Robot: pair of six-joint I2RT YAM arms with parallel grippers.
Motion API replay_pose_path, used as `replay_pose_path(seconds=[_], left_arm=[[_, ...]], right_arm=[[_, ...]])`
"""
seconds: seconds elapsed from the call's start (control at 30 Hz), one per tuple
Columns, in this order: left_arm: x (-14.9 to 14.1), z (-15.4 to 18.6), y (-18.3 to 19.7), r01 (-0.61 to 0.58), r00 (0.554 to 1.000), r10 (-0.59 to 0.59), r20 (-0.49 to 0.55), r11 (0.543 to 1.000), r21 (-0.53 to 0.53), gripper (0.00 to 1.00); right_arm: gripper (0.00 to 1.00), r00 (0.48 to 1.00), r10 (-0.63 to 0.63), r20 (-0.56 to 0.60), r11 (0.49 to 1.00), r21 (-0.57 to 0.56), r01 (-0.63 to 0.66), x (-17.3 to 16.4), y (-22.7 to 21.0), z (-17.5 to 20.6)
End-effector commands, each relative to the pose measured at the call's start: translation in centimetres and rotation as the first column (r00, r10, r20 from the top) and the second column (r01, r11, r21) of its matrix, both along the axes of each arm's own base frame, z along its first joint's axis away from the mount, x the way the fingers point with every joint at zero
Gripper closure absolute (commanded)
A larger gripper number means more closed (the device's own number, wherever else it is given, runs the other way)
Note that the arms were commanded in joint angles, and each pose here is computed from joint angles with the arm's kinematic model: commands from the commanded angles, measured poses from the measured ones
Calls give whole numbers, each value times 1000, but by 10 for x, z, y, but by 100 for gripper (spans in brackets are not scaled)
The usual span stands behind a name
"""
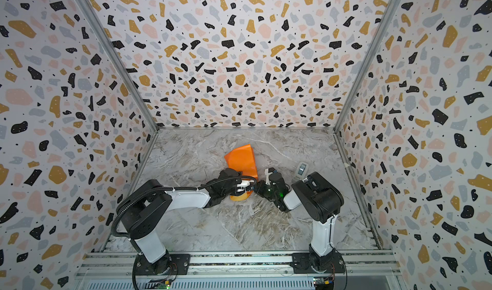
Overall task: Wrap a gift box in wrapping paper
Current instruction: Fold the wrapping paper around the gift box.
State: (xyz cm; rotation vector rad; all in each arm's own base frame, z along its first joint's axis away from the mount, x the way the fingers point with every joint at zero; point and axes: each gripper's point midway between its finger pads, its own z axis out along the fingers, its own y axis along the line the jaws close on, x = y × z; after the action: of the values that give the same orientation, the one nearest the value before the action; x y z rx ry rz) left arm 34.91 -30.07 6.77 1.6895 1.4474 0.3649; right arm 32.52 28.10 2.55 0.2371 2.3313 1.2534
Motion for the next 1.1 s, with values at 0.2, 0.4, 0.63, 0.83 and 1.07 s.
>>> replay_pose_path(seconds=[0.2,0.4,0.63,0.83,1.07], left_arm=[[-8,-18,2,4,998,-3,-63,1000,27,38],[-8,-18,1,4,998,-3,-61,1000,25,38],[-7,-18,2,1,998,1,-59,1000,28,38],[-7,-18,2,1,998,1,-60,1000,28,38],[-7,-18,2,-2,998,4,-58,1000,28,38]], right_arm=[[89,998,48,-49,999,0,-48,-20,20,-13],[89,999,33,-2,999,16,-33,-1,3,6],[89,998,48,38,999,15,-49,8,-5,22],[88,998,60,1,998,11,-60,1,-7,6],[89,995,91,-46,996,-6,-91,-28,-4,-6]])
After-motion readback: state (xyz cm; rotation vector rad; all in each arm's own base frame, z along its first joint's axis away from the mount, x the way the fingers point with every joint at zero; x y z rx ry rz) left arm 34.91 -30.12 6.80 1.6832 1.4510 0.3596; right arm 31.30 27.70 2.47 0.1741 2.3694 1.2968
